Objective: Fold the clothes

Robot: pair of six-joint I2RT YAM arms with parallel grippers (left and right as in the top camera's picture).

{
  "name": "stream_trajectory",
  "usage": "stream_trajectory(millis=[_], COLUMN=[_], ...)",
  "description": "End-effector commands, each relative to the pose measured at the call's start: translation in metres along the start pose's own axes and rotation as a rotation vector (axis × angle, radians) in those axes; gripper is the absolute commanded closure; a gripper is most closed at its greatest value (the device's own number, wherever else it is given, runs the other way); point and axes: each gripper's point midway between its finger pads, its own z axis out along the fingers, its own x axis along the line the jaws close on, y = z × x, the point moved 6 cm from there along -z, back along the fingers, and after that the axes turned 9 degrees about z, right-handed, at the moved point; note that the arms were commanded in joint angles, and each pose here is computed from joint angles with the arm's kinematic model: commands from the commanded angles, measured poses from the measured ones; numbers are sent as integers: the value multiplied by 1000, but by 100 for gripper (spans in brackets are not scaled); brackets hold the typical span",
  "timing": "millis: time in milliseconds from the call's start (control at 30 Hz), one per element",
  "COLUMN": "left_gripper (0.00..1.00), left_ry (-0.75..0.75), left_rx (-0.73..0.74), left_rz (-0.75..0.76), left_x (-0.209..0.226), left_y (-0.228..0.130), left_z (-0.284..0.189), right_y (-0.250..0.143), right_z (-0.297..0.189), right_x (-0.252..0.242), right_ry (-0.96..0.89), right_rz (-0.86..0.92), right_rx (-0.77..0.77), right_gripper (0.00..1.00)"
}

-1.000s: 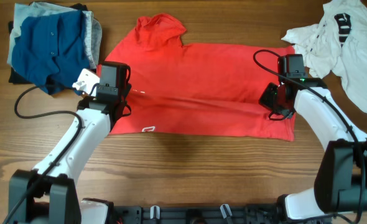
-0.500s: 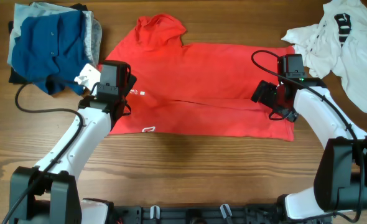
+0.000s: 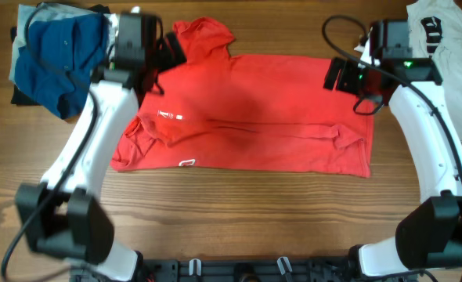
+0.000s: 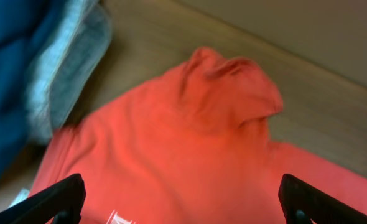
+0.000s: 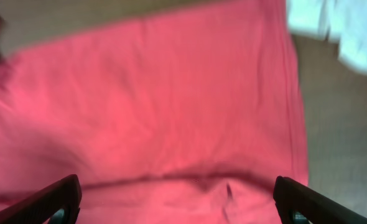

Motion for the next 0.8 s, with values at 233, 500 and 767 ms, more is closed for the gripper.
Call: stream_trajectory(millis=[233, 500, 767], left_gripper=[1, 15, 37], left_ry=[-74, -72, -76], left_rx=[-76, -21, -8], left_rz=[166, -102, -259], left_x=[-54, -60, -64], left_y=[62, 34, 28], left_z=[135, 182, 189], right_y=[20, 18, 9], right_z=[-18, -17, -17], right_x=[8, 7, 4], right_ry=[37, 32, 12], right_rz=[-41, -32, -31], right_rx=[-89, -77, -27], right_gripper=[0, 0, 0])
